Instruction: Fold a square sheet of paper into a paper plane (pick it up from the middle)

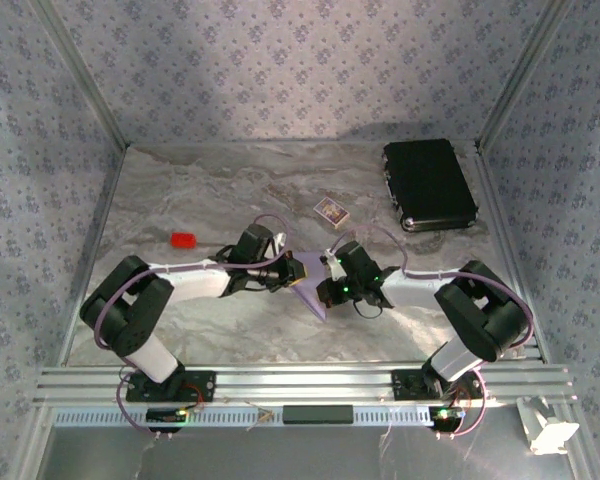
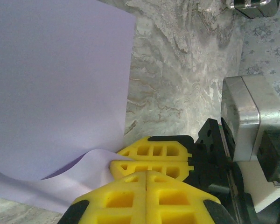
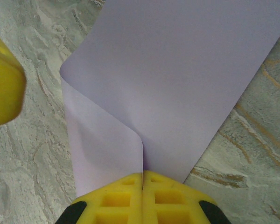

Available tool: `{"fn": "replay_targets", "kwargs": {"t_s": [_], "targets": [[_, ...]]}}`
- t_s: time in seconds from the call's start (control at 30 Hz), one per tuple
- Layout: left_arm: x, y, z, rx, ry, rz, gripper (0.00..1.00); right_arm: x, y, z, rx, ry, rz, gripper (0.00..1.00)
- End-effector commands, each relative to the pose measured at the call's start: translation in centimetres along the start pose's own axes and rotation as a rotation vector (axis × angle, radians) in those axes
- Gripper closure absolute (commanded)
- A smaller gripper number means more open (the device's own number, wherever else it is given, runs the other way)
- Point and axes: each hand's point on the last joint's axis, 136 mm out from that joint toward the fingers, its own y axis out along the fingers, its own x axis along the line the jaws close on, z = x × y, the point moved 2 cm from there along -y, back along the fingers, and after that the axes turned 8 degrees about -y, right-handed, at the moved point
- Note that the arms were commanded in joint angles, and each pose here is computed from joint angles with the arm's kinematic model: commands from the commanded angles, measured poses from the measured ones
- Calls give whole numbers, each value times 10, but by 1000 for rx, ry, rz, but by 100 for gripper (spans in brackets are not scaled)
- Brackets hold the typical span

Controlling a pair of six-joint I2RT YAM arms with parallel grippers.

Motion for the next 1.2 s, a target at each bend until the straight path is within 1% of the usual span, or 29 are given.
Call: {"fn": "replay_targets", "kwargs": {"t_s": [0.0, 0.2, 0.5, 0.87, 1.03, 1.17], "targets": [[-3, 4, 6, 25, -14, 43, 100, -11, 3, 13, 60, 18, 38, 100], [6, 6, 11, 35, -28, 15, 100, -12, 4, 14, 61, 23, 43, 100], [15, 19, 19, 83, -29, -2, 100, -12, 3, 15, 64, 29, 47, 100], [38, 28, 16, 68, -34, -92, 100, -14, 1, 15, 54, 35, 53, 100], [60, 27, 16, 52, -33, -184, 100, -13, 1, 15, 51, 37, 50, 100], [72, 27, 18, 55, -38, -224, 100, -11, 2, 15, 51, 39, 40, 100]]}}
